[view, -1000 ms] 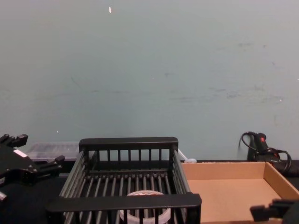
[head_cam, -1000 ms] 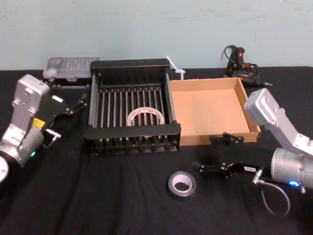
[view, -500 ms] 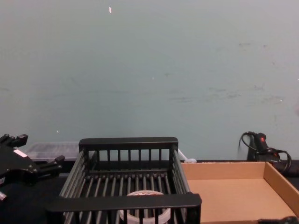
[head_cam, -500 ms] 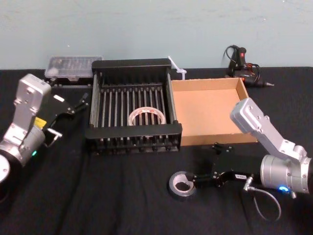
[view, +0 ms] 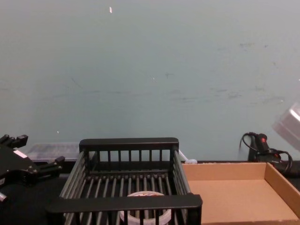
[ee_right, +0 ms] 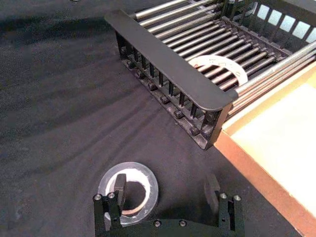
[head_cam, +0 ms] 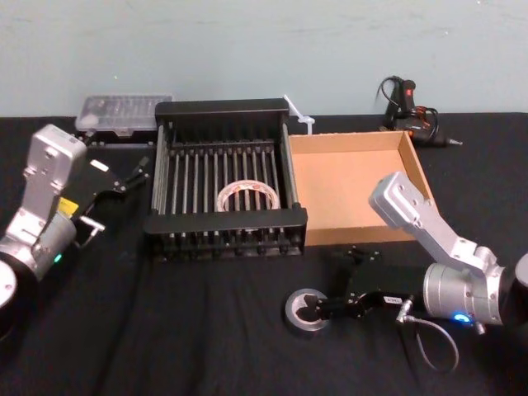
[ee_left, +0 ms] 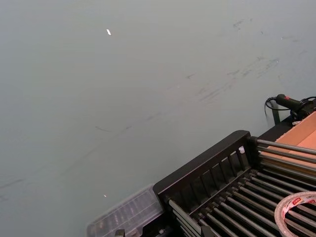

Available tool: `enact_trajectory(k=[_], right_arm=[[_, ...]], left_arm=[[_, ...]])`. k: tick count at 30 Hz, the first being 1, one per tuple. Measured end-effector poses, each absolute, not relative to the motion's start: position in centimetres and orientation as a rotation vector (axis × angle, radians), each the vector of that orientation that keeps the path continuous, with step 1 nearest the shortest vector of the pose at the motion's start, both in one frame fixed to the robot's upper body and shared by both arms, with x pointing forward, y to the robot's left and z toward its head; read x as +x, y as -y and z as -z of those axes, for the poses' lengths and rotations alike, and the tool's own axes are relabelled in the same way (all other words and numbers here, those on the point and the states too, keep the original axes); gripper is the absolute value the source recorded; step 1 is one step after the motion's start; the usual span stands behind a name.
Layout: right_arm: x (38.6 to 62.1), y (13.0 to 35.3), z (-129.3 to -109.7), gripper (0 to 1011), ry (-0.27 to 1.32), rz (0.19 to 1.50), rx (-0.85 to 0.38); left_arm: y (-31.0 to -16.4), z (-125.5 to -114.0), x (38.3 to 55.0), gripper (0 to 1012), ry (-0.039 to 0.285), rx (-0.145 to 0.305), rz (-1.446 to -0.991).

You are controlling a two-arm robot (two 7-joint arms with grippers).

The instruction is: Pick up the white tape and place it into the black box , Pick up the silver tape and place it into the brown box.

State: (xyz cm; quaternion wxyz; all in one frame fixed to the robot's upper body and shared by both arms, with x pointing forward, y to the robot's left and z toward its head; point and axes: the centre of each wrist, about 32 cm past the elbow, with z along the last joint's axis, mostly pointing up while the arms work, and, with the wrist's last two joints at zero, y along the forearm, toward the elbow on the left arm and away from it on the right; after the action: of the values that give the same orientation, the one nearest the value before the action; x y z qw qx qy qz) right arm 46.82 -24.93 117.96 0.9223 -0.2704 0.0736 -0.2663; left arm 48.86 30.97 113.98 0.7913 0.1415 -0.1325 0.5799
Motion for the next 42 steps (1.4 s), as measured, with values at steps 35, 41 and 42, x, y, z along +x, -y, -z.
enact_trajectory(k=[35,41,42], right_arm=[[47.7,24.1,-116.9,1002,-0.173,0.542,-0.593],[47.7,24.0,-116.8,1002,-0.174,0.541,-0.598],[47.7,23.9,-116.7,1002,-0.175,0.541,-0.599]], left_arm=[[-31.0,-114.0,48.9,1001,0.285,0.304,-1.248],[-31.0,-114.0,48.9,1001,0.285,0.304,-1.248],[-31.0,-114.0,48.9,1001,0.285,0.304,-1.248]])
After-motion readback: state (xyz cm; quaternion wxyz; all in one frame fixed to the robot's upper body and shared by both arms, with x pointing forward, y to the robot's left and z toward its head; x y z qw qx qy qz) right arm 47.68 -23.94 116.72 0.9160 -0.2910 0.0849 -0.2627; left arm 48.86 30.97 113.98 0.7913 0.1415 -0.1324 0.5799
